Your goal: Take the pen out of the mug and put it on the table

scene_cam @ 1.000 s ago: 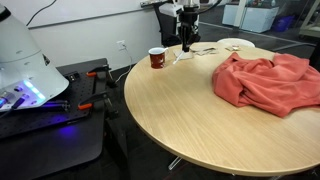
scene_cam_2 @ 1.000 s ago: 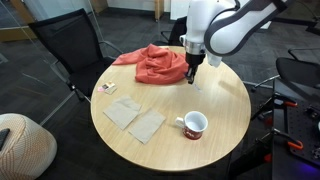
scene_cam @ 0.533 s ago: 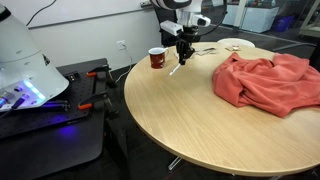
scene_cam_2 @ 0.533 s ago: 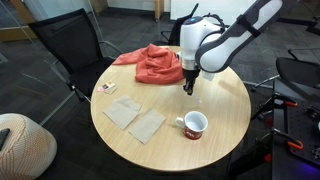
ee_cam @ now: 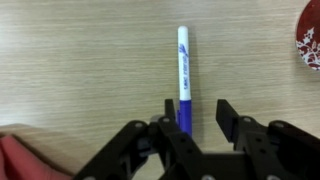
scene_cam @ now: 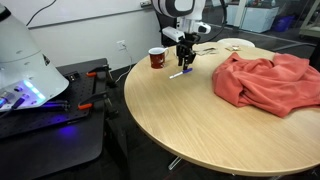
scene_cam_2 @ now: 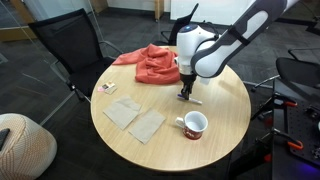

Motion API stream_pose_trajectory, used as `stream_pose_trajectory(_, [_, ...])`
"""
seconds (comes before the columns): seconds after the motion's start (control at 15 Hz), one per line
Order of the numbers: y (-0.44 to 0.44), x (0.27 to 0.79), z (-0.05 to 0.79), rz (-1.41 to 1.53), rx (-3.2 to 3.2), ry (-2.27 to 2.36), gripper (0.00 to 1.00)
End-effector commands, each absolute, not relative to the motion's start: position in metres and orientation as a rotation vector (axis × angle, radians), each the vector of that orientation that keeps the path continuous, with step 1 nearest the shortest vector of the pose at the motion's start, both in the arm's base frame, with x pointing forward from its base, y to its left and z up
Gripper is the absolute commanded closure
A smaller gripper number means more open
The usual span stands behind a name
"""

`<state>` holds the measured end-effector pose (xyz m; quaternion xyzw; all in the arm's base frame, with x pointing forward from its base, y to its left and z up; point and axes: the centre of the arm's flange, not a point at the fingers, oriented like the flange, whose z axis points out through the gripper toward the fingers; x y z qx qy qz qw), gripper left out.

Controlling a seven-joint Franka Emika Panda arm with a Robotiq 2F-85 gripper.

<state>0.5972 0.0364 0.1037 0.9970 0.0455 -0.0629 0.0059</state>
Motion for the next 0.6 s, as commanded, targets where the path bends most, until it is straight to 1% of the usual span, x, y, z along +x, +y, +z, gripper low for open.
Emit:
stream_pose_trajectory(0.0, [0.04, 0.603, 0.11, -0.18, 3.122, 0.138, 0.19])
stream_pose_trajectory(0.07, [0.04, 0.602, 0.113, -0.17, 3.124, 0.14, 0.11])
stream_pose_trajectory(0.13, [0.041, 0.601, 0.115, -0.162, 3.124, 0.139, 0.04])
stream_pose_trajectory(0.2, [0.041, 0.601, 0.117, -0.156, 3.126, 0.138, 0.01])
stream_pose_trajectory(0.53, [0.042, 0.597, 0.128, -0.092, 3.131, 0.139, 0.0])
